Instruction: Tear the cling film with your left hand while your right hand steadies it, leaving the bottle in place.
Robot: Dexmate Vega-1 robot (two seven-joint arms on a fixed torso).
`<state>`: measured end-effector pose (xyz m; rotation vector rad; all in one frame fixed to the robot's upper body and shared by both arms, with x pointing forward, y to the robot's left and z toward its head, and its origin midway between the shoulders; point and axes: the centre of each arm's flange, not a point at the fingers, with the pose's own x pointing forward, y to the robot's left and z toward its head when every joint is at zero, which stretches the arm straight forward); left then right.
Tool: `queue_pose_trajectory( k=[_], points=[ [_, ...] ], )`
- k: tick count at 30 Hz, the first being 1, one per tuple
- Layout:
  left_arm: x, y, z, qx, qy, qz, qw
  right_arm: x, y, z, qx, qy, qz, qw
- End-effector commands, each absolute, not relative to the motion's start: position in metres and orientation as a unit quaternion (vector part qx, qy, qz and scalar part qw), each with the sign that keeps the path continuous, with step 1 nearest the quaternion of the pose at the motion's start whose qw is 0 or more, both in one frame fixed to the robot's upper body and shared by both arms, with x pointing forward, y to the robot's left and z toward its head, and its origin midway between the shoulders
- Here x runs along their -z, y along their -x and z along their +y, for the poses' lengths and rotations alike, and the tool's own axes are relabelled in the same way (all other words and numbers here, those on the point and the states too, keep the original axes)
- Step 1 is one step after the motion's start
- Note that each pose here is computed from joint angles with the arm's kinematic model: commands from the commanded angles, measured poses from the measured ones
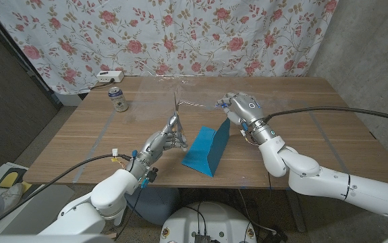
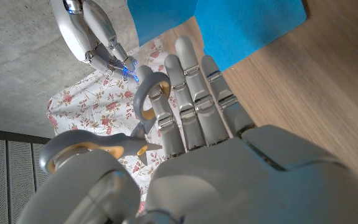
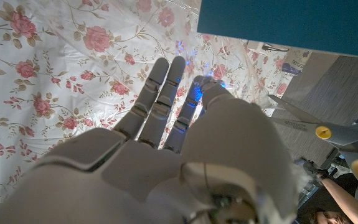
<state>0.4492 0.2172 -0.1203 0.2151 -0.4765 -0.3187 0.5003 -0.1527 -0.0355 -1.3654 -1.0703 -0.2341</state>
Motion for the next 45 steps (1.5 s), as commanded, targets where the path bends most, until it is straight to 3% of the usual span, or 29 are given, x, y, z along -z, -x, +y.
queue_pose_trajectory(
  k=[1,45],
  points=[
    [0.121,-0.465,0.219,0.155,-0.098,-0.226,0.957,0.037,-0.499,-0.151,0.1,0.603,-0.468,0.639],
    [0.13,-0.46,0.226,0.175,-0.119,-0.186,0.959,0.028,-0.497,-0.166,0.079,0.588,-0.472,0.652]
  ],
)
